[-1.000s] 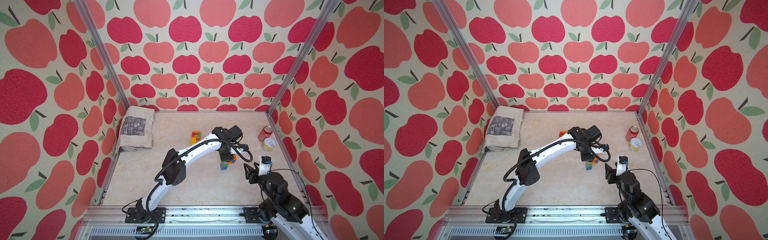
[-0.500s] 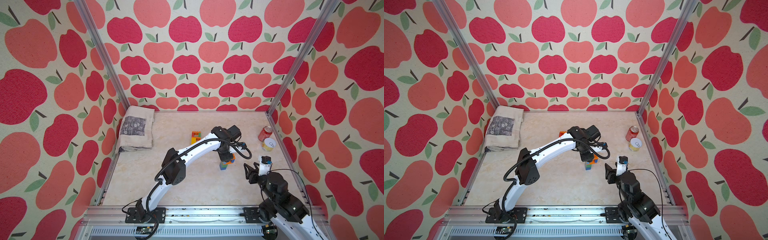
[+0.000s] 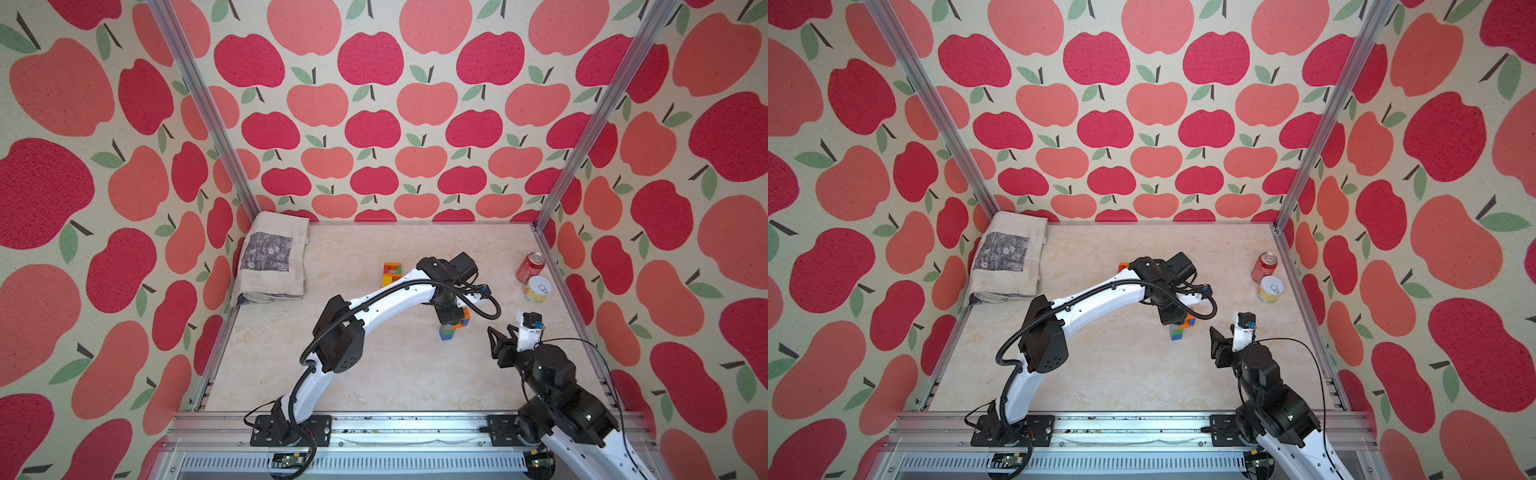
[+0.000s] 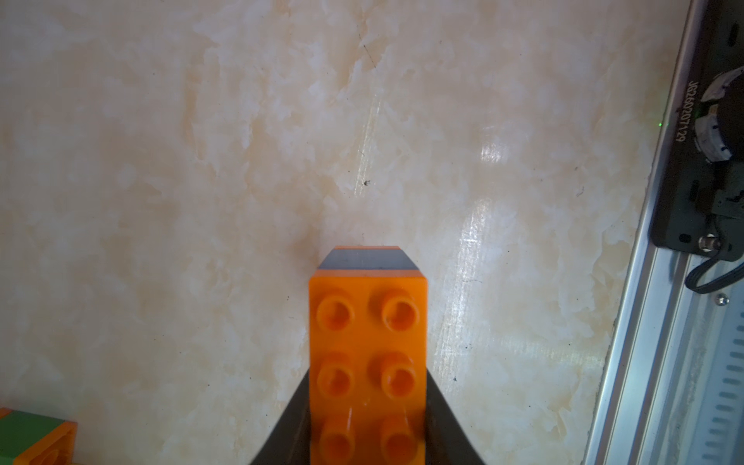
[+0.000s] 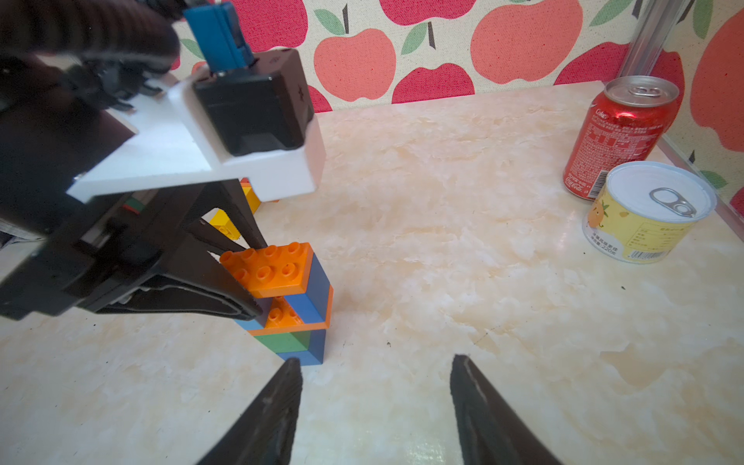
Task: Assemble the letter p with lego
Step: Assemble the lego brick with the lego brick.
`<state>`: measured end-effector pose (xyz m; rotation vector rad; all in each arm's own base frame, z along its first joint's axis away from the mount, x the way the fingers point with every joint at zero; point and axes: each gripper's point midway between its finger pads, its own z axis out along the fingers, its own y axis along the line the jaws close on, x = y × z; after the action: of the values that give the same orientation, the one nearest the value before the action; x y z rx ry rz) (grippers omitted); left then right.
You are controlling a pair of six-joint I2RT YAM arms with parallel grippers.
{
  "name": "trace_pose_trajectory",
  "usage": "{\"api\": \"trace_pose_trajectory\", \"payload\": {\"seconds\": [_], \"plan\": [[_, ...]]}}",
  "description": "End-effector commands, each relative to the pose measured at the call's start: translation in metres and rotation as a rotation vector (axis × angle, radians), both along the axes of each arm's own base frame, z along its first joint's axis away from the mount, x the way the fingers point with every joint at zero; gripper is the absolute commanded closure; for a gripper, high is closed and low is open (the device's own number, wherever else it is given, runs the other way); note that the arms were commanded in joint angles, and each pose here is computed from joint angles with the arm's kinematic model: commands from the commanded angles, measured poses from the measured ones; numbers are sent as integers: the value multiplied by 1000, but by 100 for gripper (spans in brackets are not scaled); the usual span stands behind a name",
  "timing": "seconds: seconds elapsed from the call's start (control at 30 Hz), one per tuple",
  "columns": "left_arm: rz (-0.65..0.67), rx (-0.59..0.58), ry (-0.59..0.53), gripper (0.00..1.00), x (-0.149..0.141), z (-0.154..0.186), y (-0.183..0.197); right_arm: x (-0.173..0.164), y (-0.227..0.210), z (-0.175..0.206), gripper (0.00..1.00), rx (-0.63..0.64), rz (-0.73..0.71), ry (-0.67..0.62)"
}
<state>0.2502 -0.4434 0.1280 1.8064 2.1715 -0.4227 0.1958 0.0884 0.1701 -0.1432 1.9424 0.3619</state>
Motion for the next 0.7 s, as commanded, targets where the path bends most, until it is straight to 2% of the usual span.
{"api": "trace_pose_trajectory", "payload": {"seconds": [0.0,0.07,0.3,0.57,0.67], "plan": [[52,156,195,74,-37,-83,33,0,1,3,38,22,0,0],[73,136,209,74,-42,-90,37,1,2,3,38,25,2,1],[87,170,217,76,-43,-104,44,5,11,4,38,23,27,30],[74,171,195,75,-47,-107,51,5,24,6,38,15,88,45],[60,131,177,75,-48,-103,50,6,32,12,31,16,126,47]]}}
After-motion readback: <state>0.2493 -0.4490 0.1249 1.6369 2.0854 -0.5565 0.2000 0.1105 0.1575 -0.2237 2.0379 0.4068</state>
